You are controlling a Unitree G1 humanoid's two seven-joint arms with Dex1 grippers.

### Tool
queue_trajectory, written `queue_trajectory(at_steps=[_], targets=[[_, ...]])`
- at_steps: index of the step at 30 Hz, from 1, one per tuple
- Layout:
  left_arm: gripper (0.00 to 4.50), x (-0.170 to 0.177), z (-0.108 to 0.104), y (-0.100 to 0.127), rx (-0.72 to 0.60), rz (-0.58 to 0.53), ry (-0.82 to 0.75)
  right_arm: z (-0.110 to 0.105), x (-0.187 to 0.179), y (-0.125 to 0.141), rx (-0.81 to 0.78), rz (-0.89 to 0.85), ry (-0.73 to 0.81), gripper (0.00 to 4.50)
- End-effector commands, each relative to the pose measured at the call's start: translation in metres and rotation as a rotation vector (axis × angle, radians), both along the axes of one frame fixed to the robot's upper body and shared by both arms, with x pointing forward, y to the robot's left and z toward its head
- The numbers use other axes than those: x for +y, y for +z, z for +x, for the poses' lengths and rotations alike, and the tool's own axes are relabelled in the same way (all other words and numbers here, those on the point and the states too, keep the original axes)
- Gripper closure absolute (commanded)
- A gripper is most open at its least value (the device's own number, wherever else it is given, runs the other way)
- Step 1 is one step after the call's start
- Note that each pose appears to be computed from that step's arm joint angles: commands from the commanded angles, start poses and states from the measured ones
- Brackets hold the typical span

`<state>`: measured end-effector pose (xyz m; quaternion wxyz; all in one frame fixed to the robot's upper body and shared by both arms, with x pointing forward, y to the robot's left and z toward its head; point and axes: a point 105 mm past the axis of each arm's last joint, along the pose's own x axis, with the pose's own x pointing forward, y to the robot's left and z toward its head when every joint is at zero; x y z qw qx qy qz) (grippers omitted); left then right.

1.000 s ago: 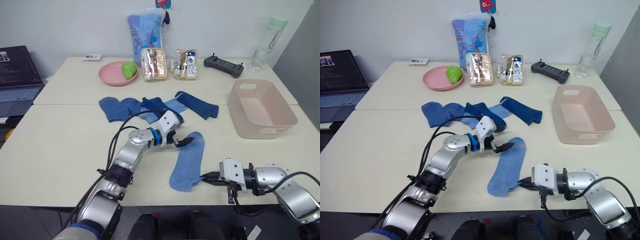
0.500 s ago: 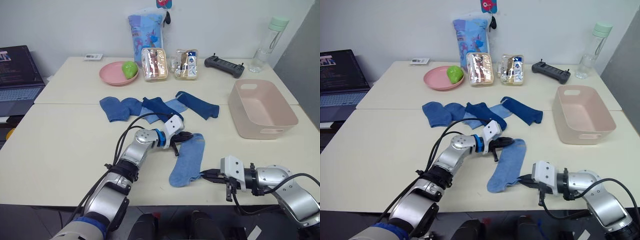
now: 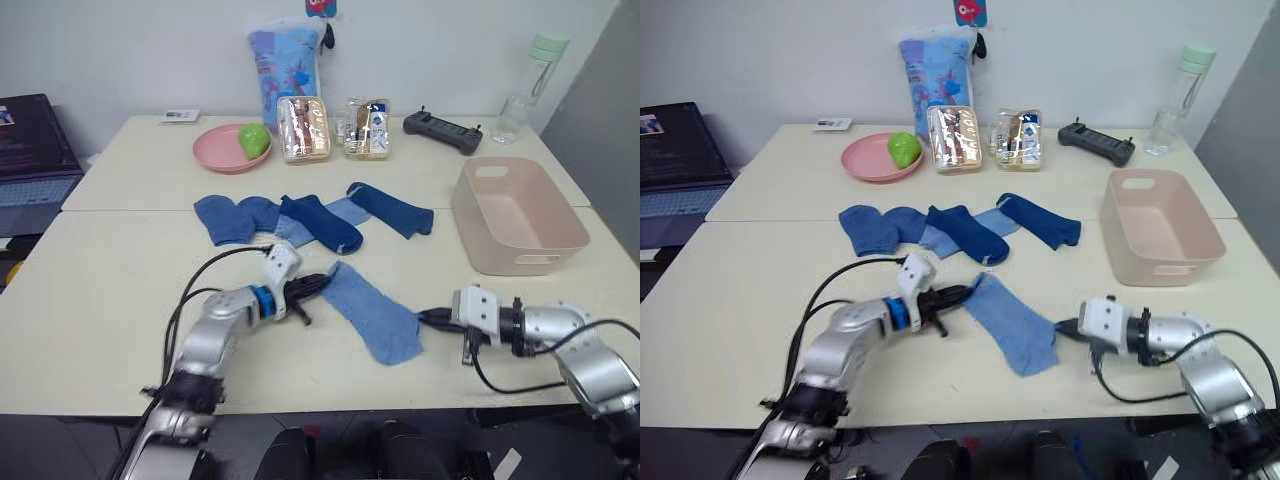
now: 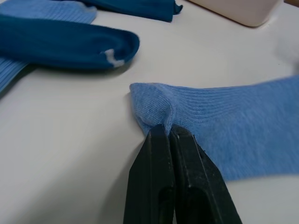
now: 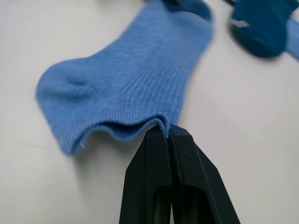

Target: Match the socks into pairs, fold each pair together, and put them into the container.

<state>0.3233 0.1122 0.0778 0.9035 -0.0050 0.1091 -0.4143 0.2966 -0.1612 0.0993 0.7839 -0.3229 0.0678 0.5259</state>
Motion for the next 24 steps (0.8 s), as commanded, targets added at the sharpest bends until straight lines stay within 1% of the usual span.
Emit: queue_trajectory(at_steps=[1,3,5,6,10,12,14,15,16,19,21,24], targets=[[4.46,-0.004,-0.008,0.016,-0.034,-0.055,0.06,0.007,0.0,0.005,-0.029,0.019,0.014,4.5],[4.5,-0.005,-0.01,0.014,-0.039,-0.053,0.094,0.009,-0.003,0.008,-0.026,0.033,0.0,4.04],[4.1,-0.001,-0.008,0.014,-0.05,-0.053,0.145,0.009,-0.009,0.008,-0.025,0.023,-0.011,3.51],[3.91,0.0,-0.008,0.014,-0.045,-0.06,0.148,0.008,-0.014,0.009,-0.015,0.03,-0.036,3.17],[2.73,0.011,-0.009,0.019,-0.036,-0.064,0.142,0.004,-0.03,0.016,0.041,0.153,-0.181,1.86],[2.09,0.019,-0.009,0.024,-0.041,-0.054,0.102,-0.008,-0.029,0.018,0.125,0.256,-0.234,1.2],[1.49,0.026,-0.008,0.029,-0.058,-0.019,0.041,-0.024,-0.02,0.021,0.213,0.363,-0.266,1.2],[1.11,0.028,-0.006,0.033,-0.06,-0.016,0.027,-0.031,-0.015,0.021,0.234,0.385,-0.274,1.2],[0.93,0.028,-0.003,0.036,-0.055,-0.024,0.017,-0.036,-0.011,0.02,0.246,0.388,-0.283,1.2],[0.93,0.021,0.01,0.044,-0.063,-0.017,-0.025,-0.044,0.0,0.006,0.27,0.349,-0.362,1.2],[0.93,0.016,0.017,0.042,-0.059,0.005,-0.035,-0.046,0.004,-0.002,0.268,0.322,-0.392,1.2],[0.93,0.006,0.026,0.026,-0.038,0.096,-0.075,-0.04,0.006,-0.013,0.271,0.334,-0.482,1.2]])
